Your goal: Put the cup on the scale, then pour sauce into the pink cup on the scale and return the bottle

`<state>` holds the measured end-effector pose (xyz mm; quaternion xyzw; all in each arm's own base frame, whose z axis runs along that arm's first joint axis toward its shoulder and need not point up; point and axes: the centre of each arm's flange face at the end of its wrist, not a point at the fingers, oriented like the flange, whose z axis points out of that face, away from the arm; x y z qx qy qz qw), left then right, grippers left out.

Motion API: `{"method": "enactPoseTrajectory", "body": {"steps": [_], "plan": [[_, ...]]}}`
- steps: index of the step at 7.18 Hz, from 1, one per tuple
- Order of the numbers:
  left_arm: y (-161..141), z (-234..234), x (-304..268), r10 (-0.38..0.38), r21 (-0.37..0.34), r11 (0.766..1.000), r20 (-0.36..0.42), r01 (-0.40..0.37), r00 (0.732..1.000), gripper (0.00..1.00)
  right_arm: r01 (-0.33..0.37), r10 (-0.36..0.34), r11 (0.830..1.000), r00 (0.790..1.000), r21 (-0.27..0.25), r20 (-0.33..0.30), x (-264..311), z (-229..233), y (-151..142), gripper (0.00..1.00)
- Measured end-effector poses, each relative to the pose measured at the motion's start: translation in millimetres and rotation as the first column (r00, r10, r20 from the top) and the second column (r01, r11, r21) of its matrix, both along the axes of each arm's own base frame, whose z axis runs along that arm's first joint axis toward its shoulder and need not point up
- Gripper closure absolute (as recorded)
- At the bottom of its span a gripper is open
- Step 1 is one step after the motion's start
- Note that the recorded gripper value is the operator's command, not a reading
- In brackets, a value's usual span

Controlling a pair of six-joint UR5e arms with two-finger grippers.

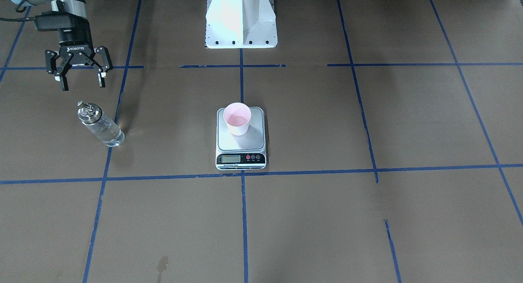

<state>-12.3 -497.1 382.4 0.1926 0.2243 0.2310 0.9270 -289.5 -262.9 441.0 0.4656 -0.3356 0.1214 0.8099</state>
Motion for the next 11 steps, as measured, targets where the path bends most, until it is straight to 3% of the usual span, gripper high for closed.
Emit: {"method": "enactPoseTrajectory", "body": {"steps": [3, 6, 8, 11], "plan": [[0.4, -0.9, -0.1, 0.0, 0.002, 1.0, 0.0, 0.0, 1.0, 0.0, 0.038, -0.037, 0.999, 0.999, -0.017, 0.026, 37.2, -42.0, 5.8, 0.0], [0.6, -1.2, 0.0, 0.0, 0.002, 1.0, -0.001, 0.0, 1.0, 0.0, 0.093, -0.093, 0.988, 0.996, -0.122, 0.013, 100.9, -80.0, -35.8, 0.0], [1.5, -2.8, 0.5, 0.002, 0.005, 1.0, -0.002, -0.002, 1.0, 0.0, 0.202, -0.209, 0.964, 0.978, -0.172, -0.023, 152.1, -66.2, -70.0, 0.0], [2.9, -1.9, 0.6, 0.005, 0.003, 1.0, -0.004, -0.005, 1.0, 0.0, 0.361, -0.367, 0.909, 0.93, -0.209, 0.012, 239.0, -9.1, -130.4, 0.0]]}}
